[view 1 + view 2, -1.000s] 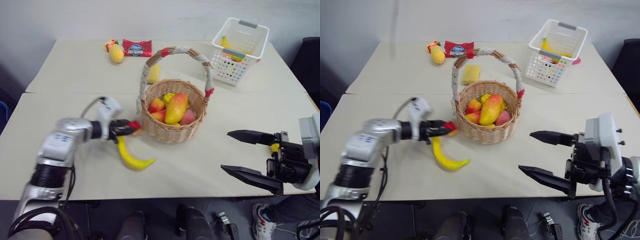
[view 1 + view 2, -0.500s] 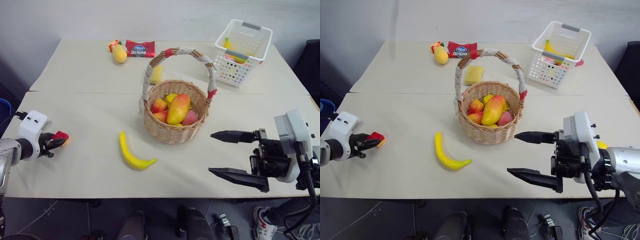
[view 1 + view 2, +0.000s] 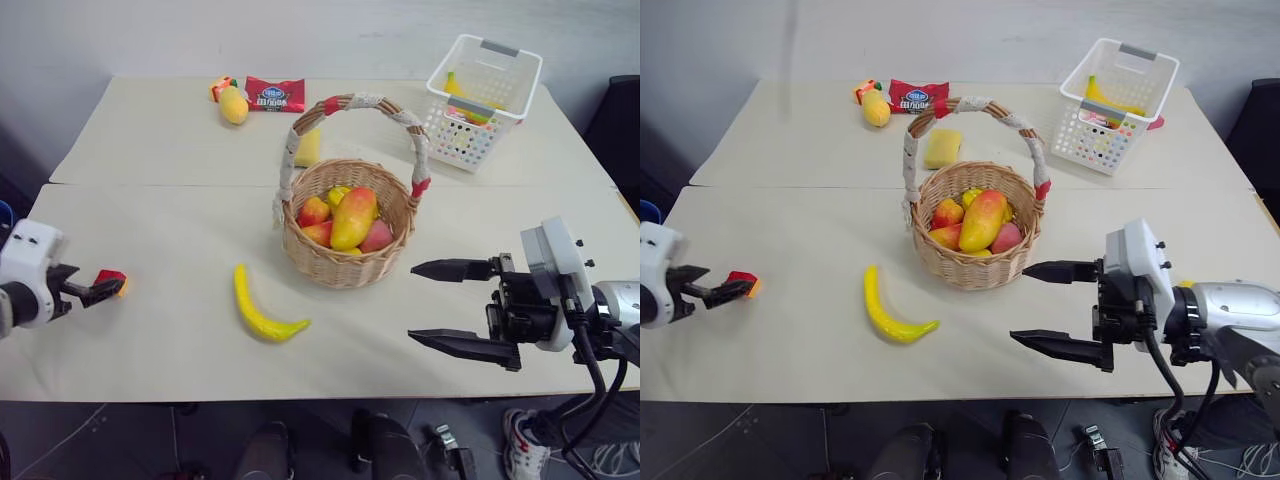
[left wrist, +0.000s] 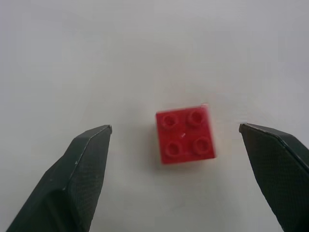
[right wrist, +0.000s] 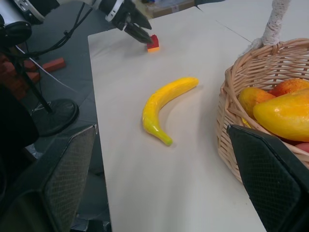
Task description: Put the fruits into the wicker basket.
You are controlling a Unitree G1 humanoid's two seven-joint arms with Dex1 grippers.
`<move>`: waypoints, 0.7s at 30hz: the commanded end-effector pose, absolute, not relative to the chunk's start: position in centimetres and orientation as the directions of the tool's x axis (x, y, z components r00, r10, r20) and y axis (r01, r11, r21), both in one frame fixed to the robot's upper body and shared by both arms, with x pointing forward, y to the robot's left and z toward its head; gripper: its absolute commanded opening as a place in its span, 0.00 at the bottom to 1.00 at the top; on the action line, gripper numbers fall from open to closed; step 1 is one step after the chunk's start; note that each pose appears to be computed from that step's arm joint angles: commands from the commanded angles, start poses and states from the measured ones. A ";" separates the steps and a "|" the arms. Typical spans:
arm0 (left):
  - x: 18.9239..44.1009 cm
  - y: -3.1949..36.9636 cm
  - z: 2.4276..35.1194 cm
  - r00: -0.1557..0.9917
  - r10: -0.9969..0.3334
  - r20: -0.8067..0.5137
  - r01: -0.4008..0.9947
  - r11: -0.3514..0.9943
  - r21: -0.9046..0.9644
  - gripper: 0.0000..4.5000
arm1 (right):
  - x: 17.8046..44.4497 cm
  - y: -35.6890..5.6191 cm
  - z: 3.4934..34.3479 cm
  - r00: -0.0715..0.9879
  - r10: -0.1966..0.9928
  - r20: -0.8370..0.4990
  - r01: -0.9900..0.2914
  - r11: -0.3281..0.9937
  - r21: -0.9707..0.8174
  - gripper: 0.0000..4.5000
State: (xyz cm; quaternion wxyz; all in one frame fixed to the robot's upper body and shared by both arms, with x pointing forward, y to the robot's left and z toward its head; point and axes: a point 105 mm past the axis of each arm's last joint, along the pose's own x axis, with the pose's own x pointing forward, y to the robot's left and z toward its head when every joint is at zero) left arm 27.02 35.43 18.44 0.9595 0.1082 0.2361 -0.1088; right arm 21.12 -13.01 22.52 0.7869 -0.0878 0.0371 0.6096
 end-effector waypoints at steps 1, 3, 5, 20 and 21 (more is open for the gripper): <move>24.8 32.1 24.7 0.843 -0.412 -0.345 0.504 0.829 0.243 0.99 | 21.8 -12.4 22.2 0.247 0.956 -0.156 -0.966 0.232 -0.110 1.00; 23.4 30.6 25.5 0.773 -0.521 -0.363 0.618 0.748 0.243 0.99 | 22.3 -11.8 21.8 0.243 0.956 -0.164 -0.967 0.227 -0.112 1.00; 21.5 28.7 25.8 0.642 -0.641 -0.420 0.755 0.622 0.205 0.99 | 23.0 -10.7 20.8 0.223 0.959 -0.175 -0.973 0.209 -0.097 1.00; 19.6 24.2 24.7 0.298 -0.770 -0.565 0.953 0.276 0.127 0.99 | 26.4 2.2 13.0 -0.041 0.961 -0.273 -0.981 -0.091 -0.170 1.00; 19.6 24.2 24.7 0.300 -0.769 -0.564 0.952 0.278 0.127 0.99 | 26.7 3.0 12.6 -0.049 0.957 -0.285 -0.979 -0.102 -0.175 1.00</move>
